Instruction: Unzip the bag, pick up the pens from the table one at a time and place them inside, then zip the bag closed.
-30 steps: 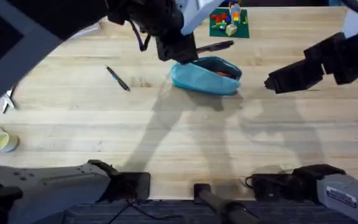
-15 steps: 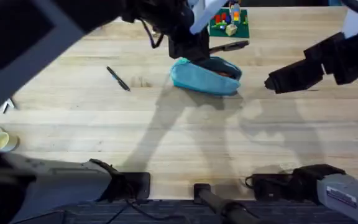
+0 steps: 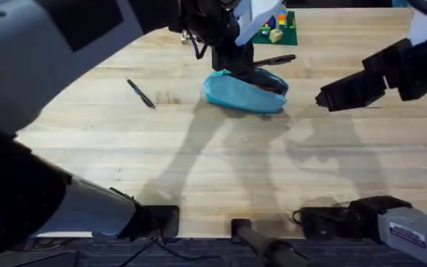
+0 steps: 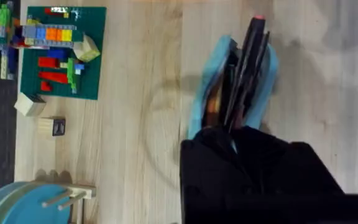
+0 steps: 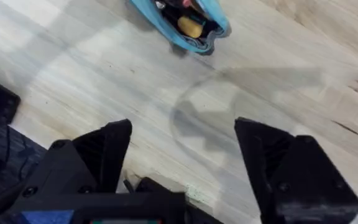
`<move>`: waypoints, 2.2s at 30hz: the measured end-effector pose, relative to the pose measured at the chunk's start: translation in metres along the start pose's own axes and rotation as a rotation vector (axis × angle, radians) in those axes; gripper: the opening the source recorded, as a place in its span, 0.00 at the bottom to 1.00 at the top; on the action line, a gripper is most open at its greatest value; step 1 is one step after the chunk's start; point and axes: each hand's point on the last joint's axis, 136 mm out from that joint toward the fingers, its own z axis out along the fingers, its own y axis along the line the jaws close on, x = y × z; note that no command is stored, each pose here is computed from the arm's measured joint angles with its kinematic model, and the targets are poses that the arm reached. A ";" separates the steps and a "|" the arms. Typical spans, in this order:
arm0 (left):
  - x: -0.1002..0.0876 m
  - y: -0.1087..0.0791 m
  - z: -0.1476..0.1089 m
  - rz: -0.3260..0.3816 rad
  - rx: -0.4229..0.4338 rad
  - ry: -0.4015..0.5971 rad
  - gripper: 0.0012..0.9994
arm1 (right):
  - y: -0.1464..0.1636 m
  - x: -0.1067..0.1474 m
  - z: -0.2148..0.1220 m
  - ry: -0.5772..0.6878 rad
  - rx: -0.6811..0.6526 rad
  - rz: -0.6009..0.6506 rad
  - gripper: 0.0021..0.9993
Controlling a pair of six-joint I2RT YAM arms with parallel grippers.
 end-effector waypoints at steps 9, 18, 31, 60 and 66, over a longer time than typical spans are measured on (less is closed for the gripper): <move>0.010 -0.001 0.018 -0.020 0.037 0.019 0.04 | 0.000 0.000 0.000 0.000 0.000 0.000 1.00; 0.025 -0.004 0.040 -0.048 0.084 0.051 0.04 | 0.000 0.000 0.000 0.000 0.000 0.000 1.00; 0.032 -0.004 0.040 -0.053 0.080 0.087 0.04 | 0.000 0.000 0.000 0.000 0.000 0.000 1.00; 0.028 0.007 0.041 -0.025 0.034 0.074 0.99 | 0.000 0.000 0.000 0.000 0.000 0.000 1.00; 0.019 0.014 0.030 -0.034 -0.003 0.059 0.99 | 0.000 0.000 0.000 0.000 0.000 0.000 1.00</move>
